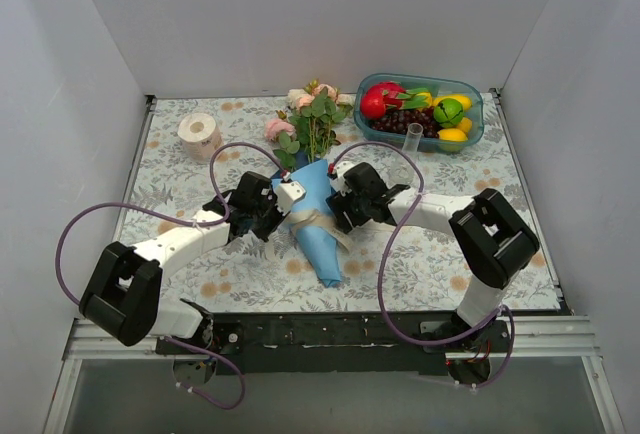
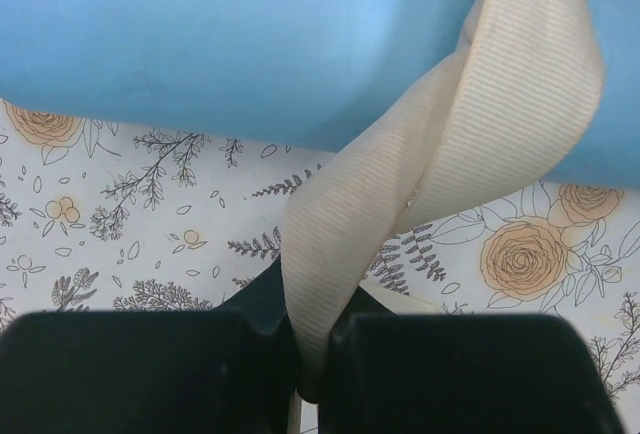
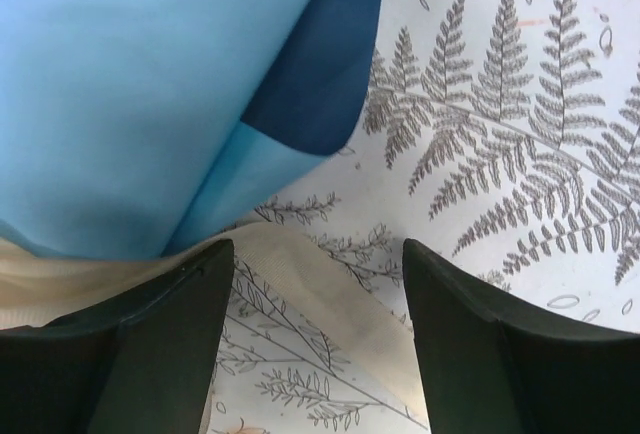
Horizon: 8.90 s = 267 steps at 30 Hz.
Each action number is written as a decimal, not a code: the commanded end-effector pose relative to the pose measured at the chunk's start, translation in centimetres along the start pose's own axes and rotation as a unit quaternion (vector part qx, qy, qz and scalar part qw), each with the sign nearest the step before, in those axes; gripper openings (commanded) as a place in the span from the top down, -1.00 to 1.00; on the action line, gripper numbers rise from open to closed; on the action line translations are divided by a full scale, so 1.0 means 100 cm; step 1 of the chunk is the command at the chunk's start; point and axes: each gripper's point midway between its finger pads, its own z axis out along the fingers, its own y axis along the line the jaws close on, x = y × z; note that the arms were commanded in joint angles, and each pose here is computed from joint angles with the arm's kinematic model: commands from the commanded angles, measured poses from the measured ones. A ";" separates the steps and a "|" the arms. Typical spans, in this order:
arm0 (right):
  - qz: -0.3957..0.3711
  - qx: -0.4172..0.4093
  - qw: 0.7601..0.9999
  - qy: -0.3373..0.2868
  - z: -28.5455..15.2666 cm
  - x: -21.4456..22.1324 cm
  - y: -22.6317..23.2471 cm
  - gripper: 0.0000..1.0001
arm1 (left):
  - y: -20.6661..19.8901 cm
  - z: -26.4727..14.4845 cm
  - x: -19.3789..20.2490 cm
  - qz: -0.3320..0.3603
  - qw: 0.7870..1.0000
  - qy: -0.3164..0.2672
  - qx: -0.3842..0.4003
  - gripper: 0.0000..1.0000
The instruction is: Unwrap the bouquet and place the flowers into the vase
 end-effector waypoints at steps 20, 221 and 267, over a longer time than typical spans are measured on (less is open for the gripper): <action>0.087 0.174 0.977 -0.092 -0.094 -0.019 -0.050 0.97 | 0.014 -0.009 -0.016 -0.001 1.000 -0.011 -0.029 1.00; 0.156 0.044 0.977 -0.136 -0.069 -0.273 0.020 0.97 | 0.169 -0.206 0.033 -0.188 0.959 -0.136 -0.162 -0.96; 0.022 -0.066 0.995 -0.076 -0.106 -0.014 0.095 -0.07 | 0.162 -0.210 0.034 -0.192 0.960 -0.129 -0.160 -0.96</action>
